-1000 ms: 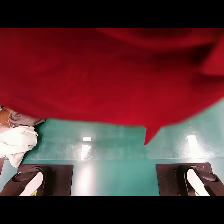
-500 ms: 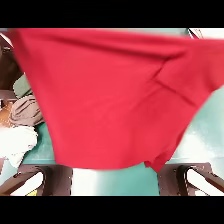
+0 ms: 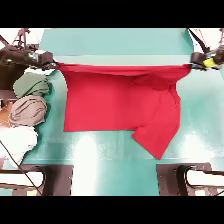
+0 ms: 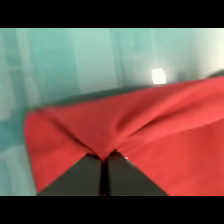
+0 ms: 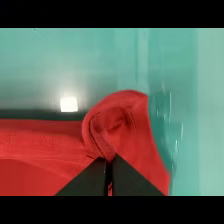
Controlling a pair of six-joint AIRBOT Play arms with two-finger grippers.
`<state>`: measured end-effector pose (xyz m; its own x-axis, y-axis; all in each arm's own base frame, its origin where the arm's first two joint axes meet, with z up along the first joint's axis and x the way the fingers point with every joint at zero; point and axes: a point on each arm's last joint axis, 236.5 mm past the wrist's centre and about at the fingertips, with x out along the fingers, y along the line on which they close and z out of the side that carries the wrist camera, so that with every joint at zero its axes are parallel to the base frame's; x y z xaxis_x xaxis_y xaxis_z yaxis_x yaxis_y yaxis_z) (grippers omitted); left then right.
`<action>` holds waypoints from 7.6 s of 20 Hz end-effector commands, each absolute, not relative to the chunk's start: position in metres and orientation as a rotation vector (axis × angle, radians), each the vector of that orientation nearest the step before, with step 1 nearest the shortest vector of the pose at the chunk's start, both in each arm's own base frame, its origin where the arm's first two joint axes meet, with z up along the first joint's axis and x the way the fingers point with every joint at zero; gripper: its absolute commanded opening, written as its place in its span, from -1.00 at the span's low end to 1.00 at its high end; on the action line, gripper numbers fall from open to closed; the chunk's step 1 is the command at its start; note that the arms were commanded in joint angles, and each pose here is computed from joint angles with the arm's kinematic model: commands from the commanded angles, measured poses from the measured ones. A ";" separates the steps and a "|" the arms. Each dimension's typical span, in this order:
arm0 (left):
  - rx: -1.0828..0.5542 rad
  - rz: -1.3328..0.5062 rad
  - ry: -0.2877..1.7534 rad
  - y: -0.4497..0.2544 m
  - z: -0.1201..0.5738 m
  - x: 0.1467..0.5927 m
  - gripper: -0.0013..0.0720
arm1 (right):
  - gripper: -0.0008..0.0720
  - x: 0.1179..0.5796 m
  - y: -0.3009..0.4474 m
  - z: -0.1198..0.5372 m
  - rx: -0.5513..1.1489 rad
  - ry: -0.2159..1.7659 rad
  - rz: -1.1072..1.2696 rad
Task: Fold the shirts.
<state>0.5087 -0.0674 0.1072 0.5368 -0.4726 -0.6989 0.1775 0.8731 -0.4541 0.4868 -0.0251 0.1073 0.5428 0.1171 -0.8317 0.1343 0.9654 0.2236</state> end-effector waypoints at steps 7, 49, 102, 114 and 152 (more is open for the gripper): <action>-0.260 -0.335 0.765 -0.044 0.084 0.565 -0.90 | -0.95 0.582 0.004 0.075 0.259 0.739 0.008; -0.605 -0.309 1.585 -0.073 -0.095 0.260 0.30 | -0.15 0.379 0.021 0.079 0.312 1.365 0.299; -0.355 -0.364 1.192 -0.078 0.027 0.299 -0.91 | -0.95 0.244 0.006 0.065 0.279 1.185 0.068; -0.444 -0.288 1.164 -0.067 -0.008 0.377 -0.91 | -0.94 0.360 0.011 0.022 0.270 1.270 0.139; -0.369 -0.624 1.236 -0.201 0.029 0.362 -0.91 | -0.94 0.361 0.028 -0.084 0.617 1.401 0.559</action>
